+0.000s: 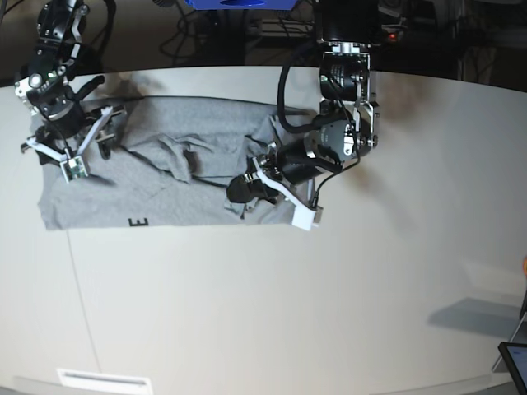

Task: Fold the T-shirt properly
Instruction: 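Fold the held side over toward the right gripper with the left gripper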

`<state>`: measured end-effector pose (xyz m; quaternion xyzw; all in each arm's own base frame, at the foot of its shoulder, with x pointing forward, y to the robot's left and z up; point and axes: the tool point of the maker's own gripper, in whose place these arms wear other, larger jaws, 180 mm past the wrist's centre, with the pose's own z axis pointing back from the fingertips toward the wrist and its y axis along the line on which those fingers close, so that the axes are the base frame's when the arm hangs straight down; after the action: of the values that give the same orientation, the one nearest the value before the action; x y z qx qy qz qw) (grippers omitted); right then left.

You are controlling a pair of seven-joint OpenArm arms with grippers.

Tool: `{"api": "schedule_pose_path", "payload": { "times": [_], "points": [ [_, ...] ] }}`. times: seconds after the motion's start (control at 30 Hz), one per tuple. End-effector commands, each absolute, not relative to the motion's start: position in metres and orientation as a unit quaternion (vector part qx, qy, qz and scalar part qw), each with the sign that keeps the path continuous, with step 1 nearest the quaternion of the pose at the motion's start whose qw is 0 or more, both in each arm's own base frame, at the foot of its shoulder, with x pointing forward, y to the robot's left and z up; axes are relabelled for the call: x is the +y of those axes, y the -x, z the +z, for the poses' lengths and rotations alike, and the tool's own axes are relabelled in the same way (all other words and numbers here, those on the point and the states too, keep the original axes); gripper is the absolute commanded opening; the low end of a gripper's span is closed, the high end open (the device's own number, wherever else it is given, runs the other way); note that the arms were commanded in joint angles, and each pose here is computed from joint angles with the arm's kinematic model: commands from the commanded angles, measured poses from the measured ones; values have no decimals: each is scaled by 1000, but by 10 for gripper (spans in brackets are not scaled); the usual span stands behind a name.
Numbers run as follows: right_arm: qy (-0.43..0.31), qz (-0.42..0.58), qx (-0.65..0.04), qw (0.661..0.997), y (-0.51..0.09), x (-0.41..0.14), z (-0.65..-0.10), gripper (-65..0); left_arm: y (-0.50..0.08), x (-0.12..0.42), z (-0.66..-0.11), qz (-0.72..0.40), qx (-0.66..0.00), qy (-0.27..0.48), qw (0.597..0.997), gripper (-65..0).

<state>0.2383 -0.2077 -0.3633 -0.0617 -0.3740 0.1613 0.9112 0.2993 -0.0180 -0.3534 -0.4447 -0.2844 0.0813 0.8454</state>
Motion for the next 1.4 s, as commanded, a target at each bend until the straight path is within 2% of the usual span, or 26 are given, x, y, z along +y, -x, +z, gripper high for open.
{"api": "schedule_pose_path", "payload": {
  "times": [0.0,0.43,0.7,0.93,1.2,1.27,1.37],
  "points": [
    [66,164,-393,902,-245,-209,-353,-274,-307,-24,-343,80,-294,462,833,-650],
    [65,164,-394,902,-245,-208,-353,-274,-302,-42,-348,61,-276,472,835,-638],
    [64,165,-393,902,-244,-208,-354,-274,-312,-61,-329,61,-295,493,816,-442],
    [64,166,-392,903,-243,-208,-354,-274,-316,-60,-328,68,-308,495,810,-363],
    [64,167,-394,901,-244,-207,-353,-273,-315,-61,-291,24,-349,533,770,-361],
    [62,174,-394,901,-244,-205,-353,-273,-318,-48,-277,7,-373,524,766,-361],
    [40,221,-385,895,-239,-192,-356,-274,-322,-22,-264,-45,-418,462,781,-363]
  ]
}}
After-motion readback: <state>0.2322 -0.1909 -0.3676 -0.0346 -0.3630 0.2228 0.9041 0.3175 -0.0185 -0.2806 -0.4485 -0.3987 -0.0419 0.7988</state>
